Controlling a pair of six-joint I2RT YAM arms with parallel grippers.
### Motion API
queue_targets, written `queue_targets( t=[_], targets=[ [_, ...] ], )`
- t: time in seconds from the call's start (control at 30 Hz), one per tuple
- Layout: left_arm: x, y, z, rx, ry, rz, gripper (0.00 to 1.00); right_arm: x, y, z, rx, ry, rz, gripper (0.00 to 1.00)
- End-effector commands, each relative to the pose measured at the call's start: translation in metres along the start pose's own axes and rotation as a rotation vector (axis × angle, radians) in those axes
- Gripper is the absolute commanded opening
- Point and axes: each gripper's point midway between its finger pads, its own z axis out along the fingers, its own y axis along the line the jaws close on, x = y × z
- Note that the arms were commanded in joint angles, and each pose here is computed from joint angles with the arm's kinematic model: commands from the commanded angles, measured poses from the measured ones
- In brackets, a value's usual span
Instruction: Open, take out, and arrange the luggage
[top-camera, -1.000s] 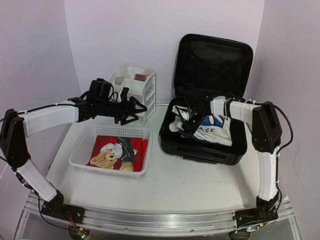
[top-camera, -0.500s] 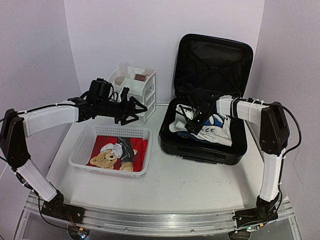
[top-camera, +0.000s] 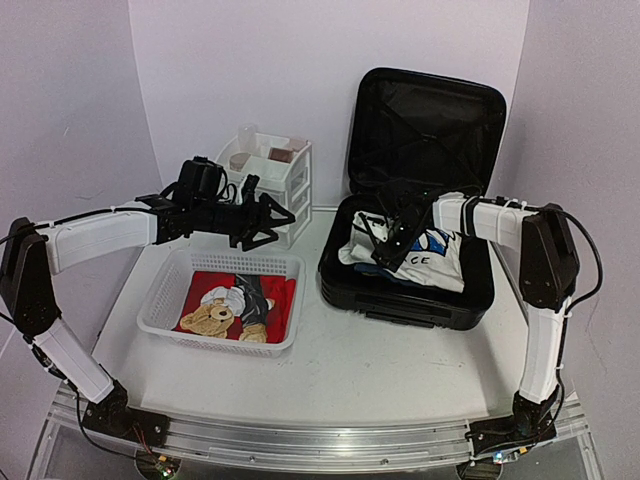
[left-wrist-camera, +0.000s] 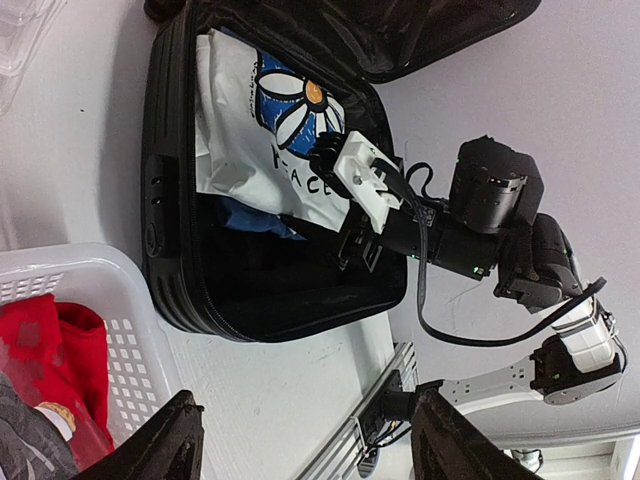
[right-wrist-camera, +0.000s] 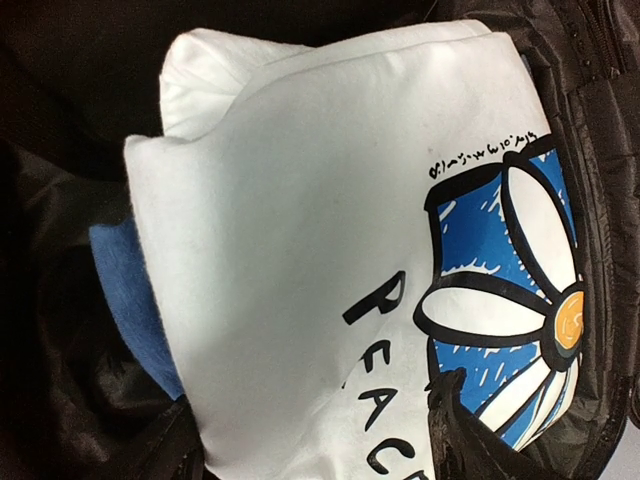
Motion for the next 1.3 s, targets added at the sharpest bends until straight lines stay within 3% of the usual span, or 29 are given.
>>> queue_targets(
  t=[0.0,0.3,0.47,0.57,0.73,0.9,1.13,1.27],
  targets=[
    [-0.008,-0.023,-0.008,0.061,-0.032,0.06,0.72,-0.005,-0.008,0.001,0.028,-0.014,-0.007,0.75],
    [-0.009,-0.023,-0.005,0.064,-0.026,0.057,0.72,-0.005,-0.018,0.006,0.081,0.007,-0.031,0.74],
    [-0.01,-0.023,-0.004,0.064,-0.025,0.054,0.72,-0.01,-0.021,0.005,0.086,-0.002,-0.02,0.67],
    [-0.01,-0.023,-0.004,0.067,-0.022,0.054,0.72,-0.017,-0.003,0.001,-0.014,-0.054,-0.004,0.73],
    [-0.01,-0.022,-0.004,0.063,-0.027,0.054,0.72,-0.005,0.002,0.004,-0.021,-0.026,0.016,0.77],
    [-0.01,-0.022,-0.002,0.068,-0.016,0.05,0.72,0.004,-0.014,0.013,0.084,0.036,0.0,0.75],
    [-0.01,-0.024,-0.005,0.069,-0.024,0.052,0.72,-0.007,-0.02,0.007,0.098,-0.011,0.021,0.65],
    [-0.009,-0.024,-0.006,0.066,-0.026,0.05,0.72,-0.005,-0.012,0.013,0.064,-0.01,0.02,0.71]
  ],
)
